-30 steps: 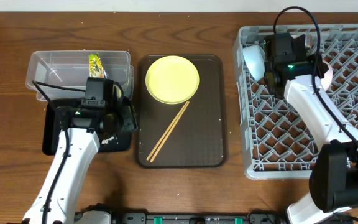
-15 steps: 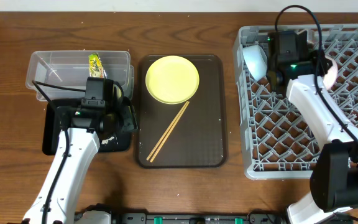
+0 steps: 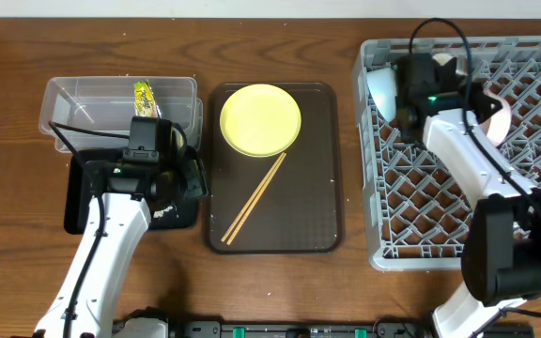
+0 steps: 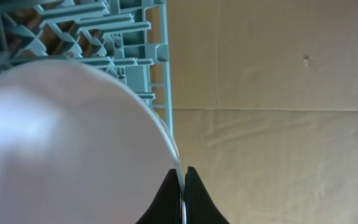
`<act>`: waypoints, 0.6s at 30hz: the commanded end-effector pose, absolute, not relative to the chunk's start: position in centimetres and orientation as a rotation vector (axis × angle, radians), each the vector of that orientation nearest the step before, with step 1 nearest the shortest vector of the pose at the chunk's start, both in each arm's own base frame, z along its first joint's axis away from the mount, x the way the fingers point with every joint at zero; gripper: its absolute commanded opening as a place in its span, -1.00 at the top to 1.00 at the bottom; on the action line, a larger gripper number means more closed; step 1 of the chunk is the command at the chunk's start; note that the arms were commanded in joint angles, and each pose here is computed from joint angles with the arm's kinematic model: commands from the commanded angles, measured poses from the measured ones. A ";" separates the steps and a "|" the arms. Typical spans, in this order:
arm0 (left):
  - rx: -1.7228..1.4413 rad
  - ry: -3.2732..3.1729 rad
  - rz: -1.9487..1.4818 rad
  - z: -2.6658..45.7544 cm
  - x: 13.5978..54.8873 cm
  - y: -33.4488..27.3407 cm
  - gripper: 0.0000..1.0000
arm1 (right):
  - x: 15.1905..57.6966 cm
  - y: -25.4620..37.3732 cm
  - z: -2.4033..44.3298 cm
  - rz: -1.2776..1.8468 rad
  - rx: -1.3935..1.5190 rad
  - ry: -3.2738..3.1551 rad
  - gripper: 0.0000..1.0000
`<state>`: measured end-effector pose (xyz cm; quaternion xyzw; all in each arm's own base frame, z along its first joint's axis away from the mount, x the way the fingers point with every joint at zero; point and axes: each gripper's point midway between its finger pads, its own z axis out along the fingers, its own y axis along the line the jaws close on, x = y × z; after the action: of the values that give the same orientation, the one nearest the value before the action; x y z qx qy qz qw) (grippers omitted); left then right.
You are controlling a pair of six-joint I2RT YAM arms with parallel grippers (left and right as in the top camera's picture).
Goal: Sort waste into correct bins and load items into the dishwasher rack
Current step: 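Set the pink bowl down in the rack's far row and release, then withdraw the right gripper from the rack toward the brown tray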
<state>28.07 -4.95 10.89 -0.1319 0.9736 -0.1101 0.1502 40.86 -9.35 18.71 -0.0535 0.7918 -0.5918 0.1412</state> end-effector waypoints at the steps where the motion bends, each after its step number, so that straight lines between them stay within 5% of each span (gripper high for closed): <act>1: -0.384 2.786 -0.300 11.2 28.3 -4.6 -0.31 | 41.4 -7.2 16.3 -1.600 -0.157 2.307 0.98; 8: -0.383 2.785 -0.300 11.2 28.3 -4.6 -0.31 | 41.5 -4.3 16.2 -1.560 -0.222 2.284 0.95; 14: -0.384 2.786 -0.300 11.2 28.3 -4.6 -0.31 | 40.8 -2.4 13.8 -1.340 -0.172 2.393 0.42; 18: -0.384 2.786 -0.300 11.2 28.3 -4.6 -0.30 | 40.0 0.0 11.2 -0.998 -0.126 2.563 0.26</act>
<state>28.06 -4.95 10.88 -0.1320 0.9736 -0.1100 0.1500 40.25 -3.17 14.97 -0.0698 0.8462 -0.4953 0.1840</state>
